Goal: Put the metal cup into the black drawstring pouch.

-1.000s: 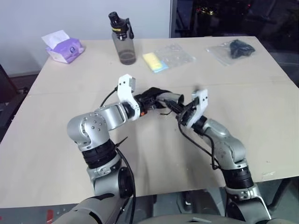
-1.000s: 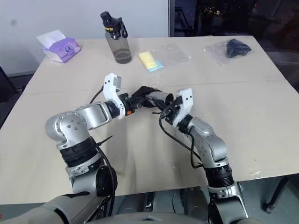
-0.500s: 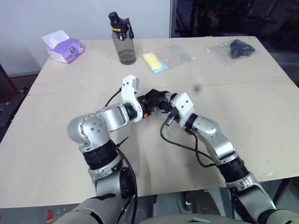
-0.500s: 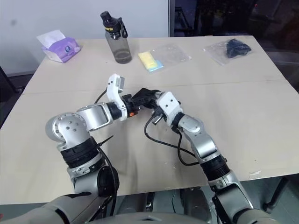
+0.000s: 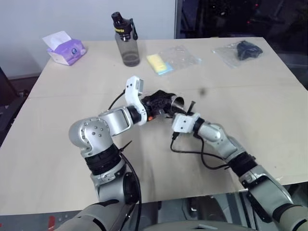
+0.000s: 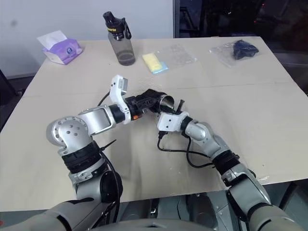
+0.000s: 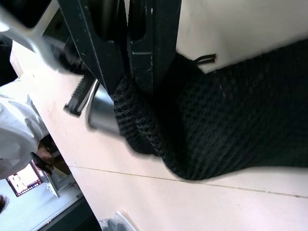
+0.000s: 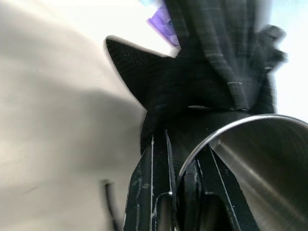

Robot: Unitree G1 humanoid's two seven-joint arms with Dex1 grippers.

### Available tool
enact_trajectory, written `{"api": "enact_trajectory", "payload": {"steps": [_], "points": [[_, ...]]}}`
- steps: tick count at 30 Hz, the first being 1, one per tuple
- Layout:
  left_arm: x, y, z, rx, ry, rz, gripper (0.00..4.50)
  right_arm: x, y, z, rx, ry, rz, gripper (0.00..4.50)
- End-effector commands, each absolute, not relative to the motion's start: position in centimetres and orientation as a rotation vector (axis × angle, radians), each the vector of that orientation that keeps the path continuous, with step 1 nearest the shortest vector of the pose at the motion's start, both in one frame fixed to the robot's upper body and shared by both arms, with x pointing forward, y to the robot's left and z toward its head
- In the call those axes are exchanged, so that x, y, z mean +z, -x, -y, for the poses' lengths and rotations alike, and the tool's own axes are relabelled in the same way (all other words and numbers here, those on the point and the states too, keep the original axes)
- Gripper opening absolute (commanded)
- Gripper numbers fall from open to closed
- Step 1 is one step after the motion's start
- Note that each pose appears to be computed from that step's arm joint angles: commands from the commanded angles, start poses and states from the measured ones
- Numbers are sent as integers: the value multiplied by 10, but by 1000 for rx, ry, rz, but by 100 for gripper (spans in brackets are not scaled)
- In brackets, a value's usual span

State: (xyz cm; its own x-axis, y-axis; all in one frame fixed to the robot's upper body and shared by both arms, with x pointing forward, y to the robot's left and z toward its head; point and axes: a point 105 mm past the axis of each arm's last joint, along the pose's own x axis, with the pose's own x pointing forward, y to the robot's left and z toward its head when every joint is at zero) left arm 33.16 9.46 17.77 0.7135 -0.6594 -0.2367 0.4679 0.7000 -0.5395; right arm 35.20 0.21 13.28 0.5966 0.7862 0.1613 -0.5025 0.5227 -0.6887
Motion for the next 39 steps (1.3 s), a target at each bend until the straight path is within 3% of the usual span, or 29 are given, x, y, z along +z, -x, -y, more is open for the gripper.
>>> {"api": "enact_trajectory", "payload": {"steps": [1,5,8,10,12,14,16,22,26,32,35,39], "points": [[189,-325,-86,-712,451,-392,0,171,-360,2,717,114,470,3],[189,-323,-85,-722,451,-387,0,185,-372,14,674,-479,313,3],[189,-323,-84,-729,452,-386,0,191,-375,15,703,-781,208,3],[189,-323,-84,-732,452,-386,0,195,-373,13,738,-832,176,3],[189,-322,-83,-738,451,-386,0,191,-369,4,779,-575,205,3],[189,-322,-82,-744,452,-388,0,172,-365,-13,803,59,297,3],[189,-322,-81,-747,453,-389,0,155,-359,-24,857,462,378,3],[191,-322,-80,-757,452,-385,0,118,-356,-28,958,1008,490,3],[191,-323,-79,-757,456,-381,0,109,-356,-28,999,1116,523,3],[191,-321,-78,-762,467,-374,0,117,-362,-28,980,1014,491,3],[190,-323,-80,-750,481,-369,0,133,-365,-24,945,801,450,106],[191,-327,-84,-724,500,-361,0,157,-350,-17,994,668,540,306]]}}
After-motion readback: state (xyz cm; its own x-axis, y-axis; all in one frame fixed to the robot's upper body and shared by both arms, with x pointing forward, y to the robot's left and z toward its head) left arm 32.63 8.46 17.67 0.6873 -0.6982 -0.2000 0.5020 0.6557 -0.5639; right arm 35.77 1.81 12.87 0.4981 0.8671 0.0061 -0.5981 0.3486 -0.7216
